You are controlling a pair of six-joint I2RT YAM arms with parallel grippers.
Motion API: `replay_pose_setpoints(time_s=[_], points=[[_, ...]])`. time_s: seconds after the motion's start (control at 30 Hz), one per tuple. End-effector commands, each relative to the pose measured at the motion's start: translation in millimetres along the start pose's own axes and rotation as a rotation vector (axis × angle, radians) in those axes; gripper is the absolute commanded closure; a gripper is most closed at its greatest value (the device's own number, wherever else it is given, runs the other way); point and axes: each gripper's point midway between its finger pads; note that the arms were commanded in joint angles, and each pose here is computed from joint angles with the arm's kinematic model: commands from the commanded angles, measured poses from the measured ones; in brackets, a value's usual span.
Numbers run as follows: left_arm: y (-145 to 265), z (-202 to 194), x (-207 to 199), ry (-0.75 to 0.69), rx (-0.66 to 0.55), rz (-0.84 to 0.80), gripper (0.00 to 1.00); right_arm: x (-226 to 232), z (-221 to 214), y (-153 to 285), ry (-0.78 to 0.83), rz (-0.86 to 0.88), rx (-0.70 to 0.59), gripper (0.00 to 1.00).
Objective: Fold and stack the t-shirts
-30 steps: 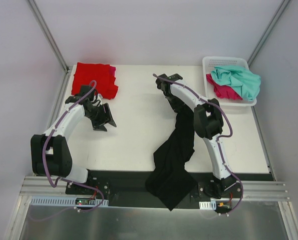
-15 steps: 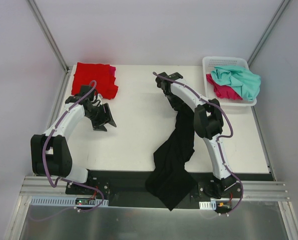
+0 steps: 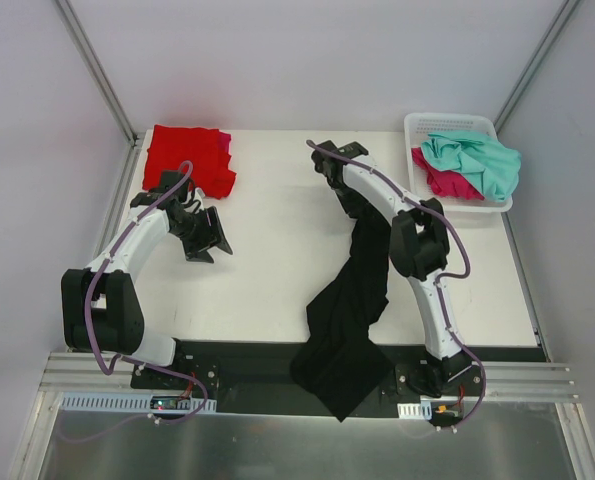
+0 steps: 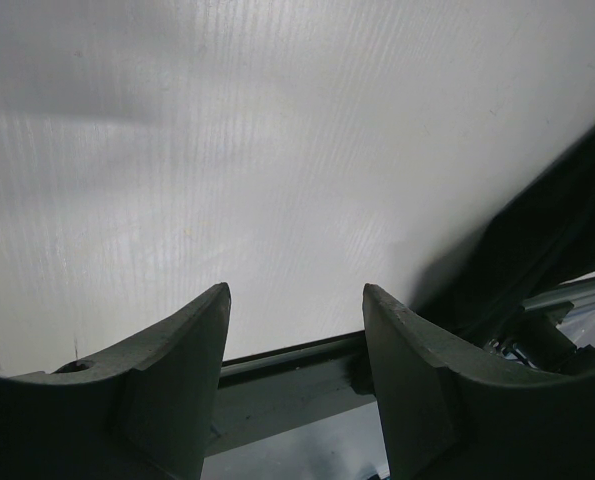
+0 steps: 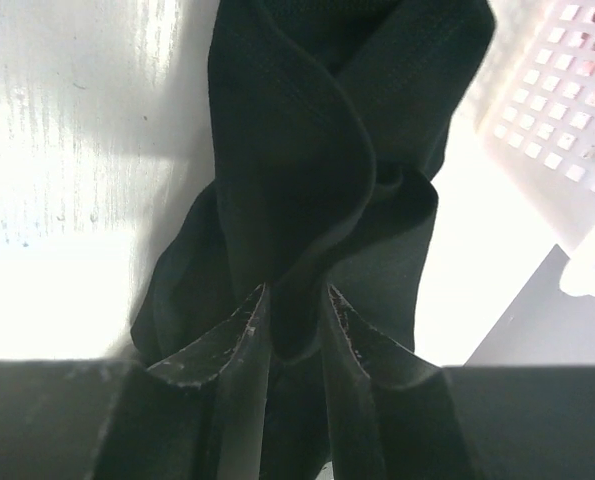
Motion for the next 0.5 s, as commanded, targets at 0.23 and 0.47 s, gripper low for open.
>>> replay_pose_setpoints(time_s=[0.23, 0.47], points=[[0.1, -8.1, -3.5, -0.026, 0.023, -0.017, 0.45, -26.6, 3.7, 42.9, -0.031, -0.030, -0.071, 0.74], [0.0, -7.7, -3.5, -0.028, 0.022, -0.017, 0.44, -25.1, -1.0, 37.8, -0.026, -0.037, -0.054, 0.87]])
Point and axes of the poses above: each gripper's point midway between its finger pads, its own y axis back along the fingers, its own x axis along the line the jaws close on, z = x × y, and after that the axes turned 8 degrees about -y, right-handed
